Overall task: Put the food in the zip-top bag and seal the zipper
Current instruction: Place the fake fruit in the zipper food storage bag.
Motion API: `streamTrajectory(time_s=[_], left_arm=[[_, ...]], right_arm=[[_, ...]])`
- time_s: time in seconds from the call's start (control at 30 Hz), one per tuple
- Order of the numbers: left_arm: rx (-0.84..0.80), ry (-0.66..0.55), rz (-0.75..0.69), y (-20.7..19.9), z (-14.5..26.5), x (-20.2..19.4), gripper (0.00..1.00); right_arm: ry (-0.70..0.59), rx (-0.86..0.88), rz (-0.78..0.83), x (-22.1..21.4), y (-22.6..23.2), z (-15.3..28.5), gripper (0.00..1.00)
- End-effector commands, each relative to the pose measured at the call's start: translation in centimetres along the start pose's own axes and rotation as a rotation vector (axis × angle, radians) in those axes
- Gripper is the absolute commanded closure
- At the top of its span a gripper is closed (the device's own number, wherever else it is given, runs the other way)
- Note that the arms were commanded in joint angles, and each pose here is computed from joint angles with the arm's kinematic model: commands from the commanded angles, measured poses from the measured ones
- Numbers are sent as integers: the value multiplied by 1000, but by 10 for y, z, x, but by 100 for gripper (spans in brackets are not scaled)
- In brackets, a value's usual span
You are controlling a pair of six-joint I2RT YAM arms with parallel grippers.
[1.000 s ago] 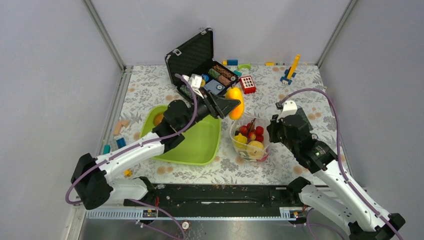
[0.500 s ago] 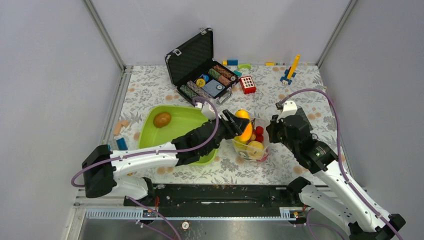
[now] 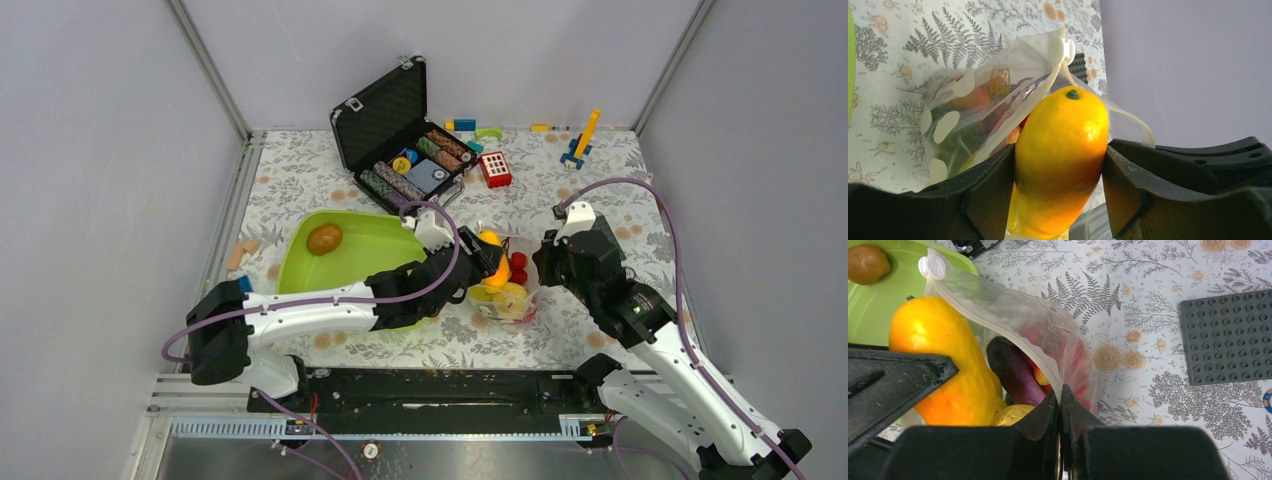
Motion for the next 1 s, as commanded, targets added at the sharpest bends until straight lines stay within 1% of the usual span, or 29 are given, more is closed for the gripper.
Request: streamTrajectory(time_s=[0.0, 0.17, 0.5, 0.57, 0.67, 0.97], left_arm=[[-24, -44, 59, -22, 1, 4, 59], [-28, -19, 50, -25, -1, -2, 38], [-61, 24, 24, -27, 2, -6, 19], [-76, 30, 25, -28, 4, -6, 10], [-94, 37, 22, -30, 5, -6, 2], [-169, 83, -20, -45, 12, -6, 1]], right_arm=[[-35, 7, -19, 6, 1, 2, 93], [-34, 10, -20, 6, 1, 2, 93], [-35, 14, -20, 5, 1, 2, 92], [-33, 11, -19, 5, 1, 2, 91], [-31, 12, -18, 5, 1, 2, 91], [-27, 7, -17, 4, 1, 0, 91]])
Point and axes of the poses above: each gripper's point midway between its finger pads, its own z axis back along the fingers, its own y axis along the line the jaws close on, x = y × z, the point moved 6 cm from there along z, back along the fingers, and after that the axes turned 9 degrees about z, right-handed, at the moved point
